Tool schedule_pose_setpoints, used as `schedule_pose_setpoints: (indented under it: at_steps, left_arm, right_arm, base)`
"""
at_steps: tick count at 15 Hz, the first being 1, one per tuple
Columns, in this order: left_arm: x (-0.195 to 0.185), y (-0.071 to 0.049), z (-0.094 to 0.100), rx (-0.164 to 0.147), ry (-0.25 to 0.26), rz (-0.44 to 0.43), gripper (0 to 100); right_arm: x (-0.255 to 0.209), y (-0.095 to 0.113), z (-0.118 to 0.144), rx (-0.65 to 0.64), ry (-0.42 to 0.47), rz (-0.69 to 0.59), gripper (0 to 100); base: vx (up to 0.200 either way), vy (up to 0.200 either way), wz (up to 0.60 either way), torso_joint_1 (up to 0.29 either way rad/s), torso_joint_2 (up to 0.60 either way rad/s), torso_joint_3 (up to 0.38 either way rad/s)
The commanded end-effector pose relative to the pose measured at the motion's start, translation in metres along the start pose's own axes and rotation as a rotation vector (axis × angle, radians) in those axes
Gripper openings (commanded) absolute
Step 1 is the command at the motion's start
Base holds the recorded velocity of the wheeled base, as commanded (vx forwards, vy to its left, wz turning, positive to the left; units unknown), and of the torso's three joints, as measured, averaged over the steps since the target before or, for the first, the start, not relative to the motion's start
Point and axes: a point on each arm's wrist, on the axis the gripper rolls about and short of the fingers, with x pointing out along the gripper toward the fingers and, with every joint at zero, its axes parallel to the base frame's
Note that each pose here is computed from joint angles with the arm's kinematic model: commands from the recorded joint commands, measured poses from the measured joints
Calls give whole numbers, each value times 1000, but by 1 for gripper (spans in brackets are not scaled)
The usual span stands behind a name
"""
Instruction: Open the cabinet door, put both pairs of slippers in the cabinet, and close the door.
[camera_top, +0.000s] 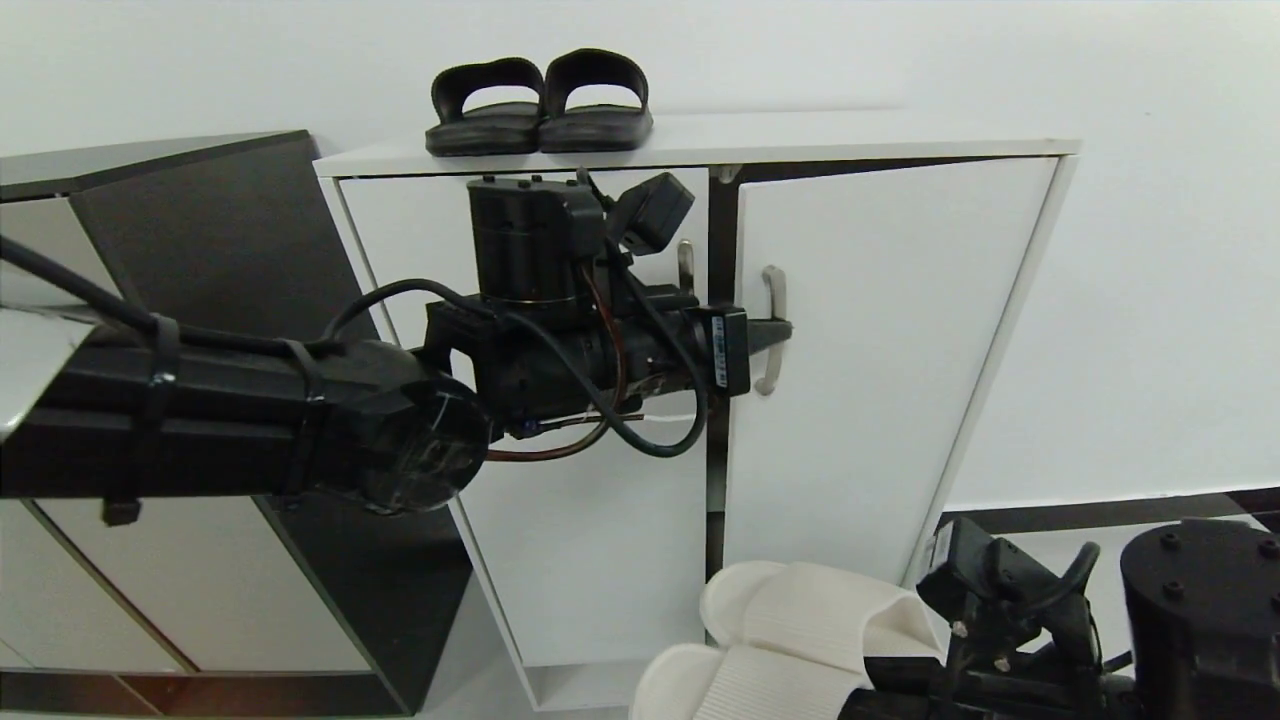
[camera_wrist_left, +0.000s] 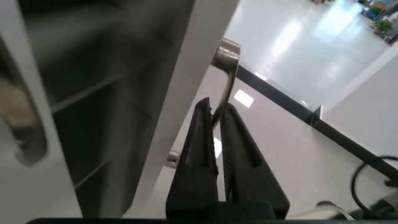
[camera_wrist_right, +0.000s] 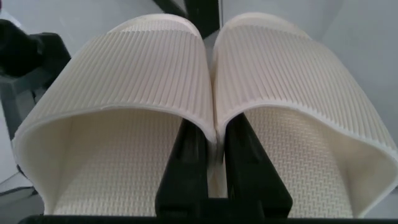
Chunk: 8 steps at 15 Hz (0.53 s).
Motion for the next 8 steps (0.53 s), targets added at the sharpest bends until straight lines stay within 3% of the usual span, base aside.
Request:
schedule_pose_setpoints:
  at_steps: [1, 3, 5, 8]
  left_arm:
    - [-24, -25, 0, 6, 1, -42, 0]
    - [-44, -39, -5, 11, -10, -67, 0]
    - [-61, -44, -6, 13, -15, -68, 0]
    - [-57, -22, 1, 8, -34, -9, 0]
  right_arm:
    - [-11, 3, -2, -20, -15, 46, 0]
    - [-12, 3, -3, -25, -17, 57, 0]
    - [-14, 3, -6, -43, -8, 58, 0]
    - [-14, 3, -8, -82, -2, 66, 0]
  base:
    - [0, 0, 0, 0, 0, 0]
    - [0, 0, 0, 0, 0, 0]
    - [0, 0, 0, 0, 0, 0]
    - [0, 0, 0, 0, 0, 0]
